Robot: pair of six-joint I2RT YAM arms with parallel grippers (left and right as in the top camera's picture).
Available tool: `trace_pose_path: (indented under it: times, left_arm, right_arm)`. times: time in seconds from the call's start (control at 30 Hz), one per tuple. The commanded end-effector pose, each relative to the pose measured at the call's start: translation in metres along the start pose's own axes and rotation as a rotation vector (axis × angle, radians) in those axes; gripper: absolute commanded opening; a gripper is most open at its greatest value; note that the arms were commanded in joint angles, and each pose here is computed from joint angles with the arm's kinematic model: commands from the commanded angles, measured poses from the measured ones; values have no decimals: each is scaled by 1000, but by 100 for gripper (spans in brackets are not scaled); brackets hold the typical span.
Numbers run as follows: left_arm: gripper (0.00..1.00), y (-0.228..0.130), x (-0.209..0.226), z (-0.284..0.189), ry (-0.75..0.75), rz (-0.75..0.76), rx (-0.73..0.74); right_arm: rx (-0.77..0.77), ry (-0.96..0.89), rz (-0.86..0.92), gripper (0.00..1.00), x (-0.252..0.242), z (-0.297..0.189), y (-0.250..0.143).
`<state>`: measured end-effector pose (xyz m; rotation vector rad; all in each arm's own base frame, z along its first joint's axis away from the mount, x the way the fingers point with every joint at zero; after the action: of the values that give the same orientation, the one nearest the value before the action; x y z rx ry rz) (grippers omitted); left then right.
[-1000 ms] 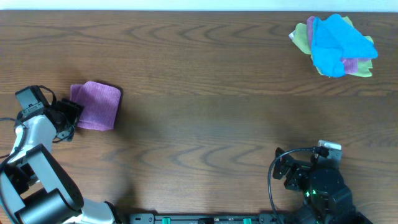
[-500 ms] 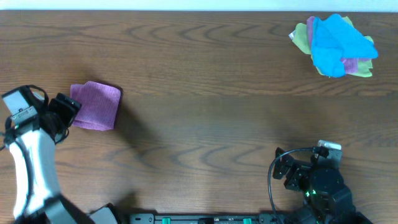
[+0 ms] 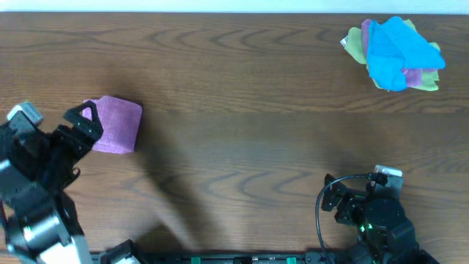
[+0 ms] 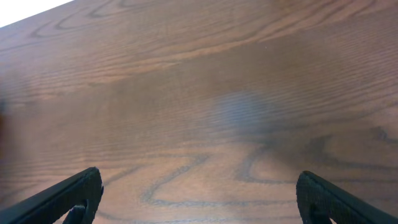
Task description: Fold the cloth
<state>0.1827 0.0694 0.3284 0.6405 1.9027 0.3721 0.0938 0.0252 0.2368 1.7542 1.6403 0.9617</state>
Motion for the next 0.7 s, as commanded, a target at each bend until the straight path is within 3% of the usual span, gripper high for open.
trace_pose_path:
  times: [0.0,0.17,0.4,0.67]
  left_arm:
    - [95,-6,-14,-19,-88,50,-15]
    - [95,-16,-22,-35,-130,176,-31]
    - [95,-38,-26,-34,-195,427,85]
    - [95,-69,-6,-22,-167,542,159]
  right_arm:
    - [-9,-25,20,99,-3,0,0]
    - [-9,-25,20,99,-3,0,0]
    - [-9,-25,20,99,-3,0,0]
    - [-9,-25,20,99,-3,0,0]
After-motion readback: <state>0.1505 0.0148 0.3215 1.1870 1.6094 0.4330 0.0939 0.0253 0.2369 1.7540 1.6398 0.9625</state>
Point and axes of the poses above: each gripper's point midway between its finger pads, its own z axis out along the fingers, its own x axis along the line the jaws close on, y = z × x, the point moved 10 cm from there along -z, back along the fingers, and after that the axes turned 12 degrees about -z, right-handed, at the moved point
